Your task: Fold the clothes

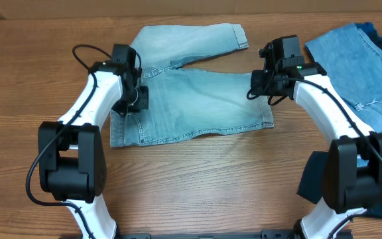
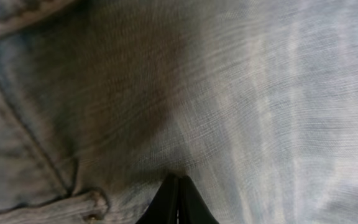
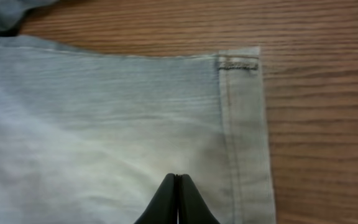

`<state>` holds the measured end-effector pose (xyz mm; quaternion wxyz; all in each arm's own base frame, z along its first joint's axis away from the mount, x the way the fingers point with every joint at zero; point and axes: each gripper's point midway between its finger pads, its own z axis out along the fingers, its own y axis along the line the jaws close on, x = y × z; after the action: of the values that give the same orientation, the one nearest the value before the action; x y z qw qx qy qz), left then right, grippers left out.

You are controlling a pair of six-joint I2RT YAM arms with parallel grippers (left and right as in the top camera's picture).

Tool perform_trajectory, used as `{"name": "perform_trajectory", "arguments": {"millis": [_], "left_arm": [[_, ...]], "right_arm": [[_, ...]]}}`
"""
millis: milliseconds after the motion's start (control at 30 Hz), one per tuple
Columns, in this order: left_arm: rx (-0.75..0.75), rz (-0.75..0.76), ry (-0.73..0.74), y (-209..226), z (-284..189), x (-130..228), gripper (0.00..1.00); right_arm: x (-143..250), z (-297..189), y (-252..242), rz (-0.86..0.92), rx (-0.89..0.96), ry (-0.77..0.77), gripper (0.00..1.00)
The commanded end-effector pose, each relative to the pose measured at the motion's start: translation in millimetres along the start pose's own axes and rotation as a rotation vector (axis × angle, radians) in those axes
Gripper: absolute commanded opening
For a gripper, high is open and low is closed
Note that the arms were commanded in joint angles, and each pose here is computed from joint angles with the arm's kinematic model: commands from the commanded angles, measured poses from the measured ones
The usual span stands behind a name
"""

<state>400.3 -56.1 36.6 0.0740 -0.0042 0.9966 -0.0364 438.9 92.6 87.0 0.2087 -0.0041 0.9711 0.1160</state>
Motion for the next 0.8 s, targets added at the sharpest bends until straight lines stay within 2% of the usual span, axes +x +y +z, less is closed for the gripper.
{"name": "perform_trajectory", "arguments": {"millis": [0,267,400,567,767], "left_arm": [[-0.026,-0.051,-0.008,3.4,16.2,9.1,0.04],[-0.038,-0.046,0.072,1.9,36.1,43.1,0.04],[-0.051,-0.026,0.108,-3.0,42.9,59.1,0.04],[-0.071,-0.042,0.205,1.9,54.4,95.9,0.04],[-0.102,-0.045,0.317,8.4,48.2,124.3,0.04]], "right_arm": [[-1.9,23.2,-21.0,0.025,0.046,0.002,0.04],[37.0,81.0,-40.0,0.078,0.087,0.148,0.04],[60.7,76.8,-45.1,0.113,0.12,0.243,0.04],[111.0,58.9,-49.4,0.172,0.165,0.451,0.04],[158.5,44.0,-53.8,0.242,0.214,0.618,0.04]]}}
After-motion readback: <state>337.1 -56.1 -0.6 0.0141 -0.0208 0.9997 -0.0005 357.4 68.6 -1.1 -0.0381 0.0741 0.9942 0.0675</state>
